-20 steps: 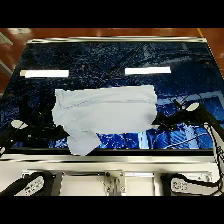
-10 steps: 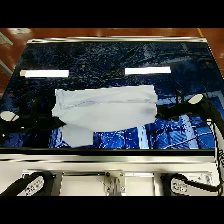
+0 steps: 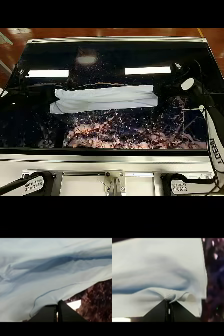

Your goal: Fold the shirts.

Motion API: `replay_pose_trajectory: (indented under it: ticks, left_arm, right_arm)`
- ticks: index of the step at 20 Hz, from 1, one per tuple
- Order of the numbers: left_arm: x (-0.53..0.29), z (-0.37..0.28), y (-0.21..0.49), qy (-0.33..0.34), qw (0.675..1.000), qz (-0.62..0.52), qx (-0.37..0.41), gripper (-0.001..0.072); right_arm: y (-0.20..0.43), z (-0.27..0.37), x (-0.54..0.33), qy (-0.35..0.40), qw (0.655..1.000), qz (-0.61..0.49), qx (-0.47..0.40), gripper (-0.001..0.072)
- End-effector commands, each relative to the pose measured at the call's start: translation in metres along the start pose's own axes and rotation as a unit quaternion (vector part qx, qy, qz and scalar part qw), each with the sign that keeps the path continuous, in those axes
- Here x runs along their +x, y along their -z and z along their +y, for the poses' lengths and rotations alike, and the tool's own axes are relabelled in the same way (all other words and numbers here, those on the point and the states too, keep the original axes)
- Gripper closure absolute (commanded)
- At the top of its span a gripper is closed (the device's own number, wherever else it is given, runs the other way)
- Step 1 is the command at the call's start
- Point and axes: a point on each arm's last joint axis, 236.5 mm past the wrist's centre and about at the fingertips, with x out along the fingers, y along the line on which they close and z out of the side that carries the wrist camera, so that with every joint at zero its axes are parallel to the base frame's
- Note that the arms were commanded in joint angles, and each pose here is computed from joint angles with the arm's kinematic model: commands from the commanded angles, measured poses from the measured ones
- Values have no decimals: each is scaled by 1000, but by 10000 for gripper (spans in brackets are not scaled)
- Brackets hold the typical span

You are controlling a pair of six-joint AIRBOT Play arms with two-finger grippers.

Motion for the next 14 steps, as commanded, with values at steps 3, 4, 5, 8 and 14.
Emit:
replay_pose_trajectory:
  ticks: [3, 4, 5, 8, 14]
  left_arm:
    - [46, 38, -37, -1, 999, 17, -43, 674]
    - [57, 46, -40, -2, 998, 23, -61, 673]
    - [67, 53, -41, -2, 996, 29, -79, 673]
    - [96, 73, -35, -3, 988, 52, -147, 670]
    - [92, 63, -11, 47, 980, 115, -154, 41]
  right_arm:
    - [-41, -2, 48, -3, 1000, -19, 22, 649]
    - [-43, -5, 56, -1, 999, -18, 33, 650]
    - [-44, -9, 61, 2, 999, -17, 36, 650]
    - [-31, -17, 81, 6, 998, 1, 67, 617]
    - [-30, -36, 67, 11, 997, 12, 73, 26]
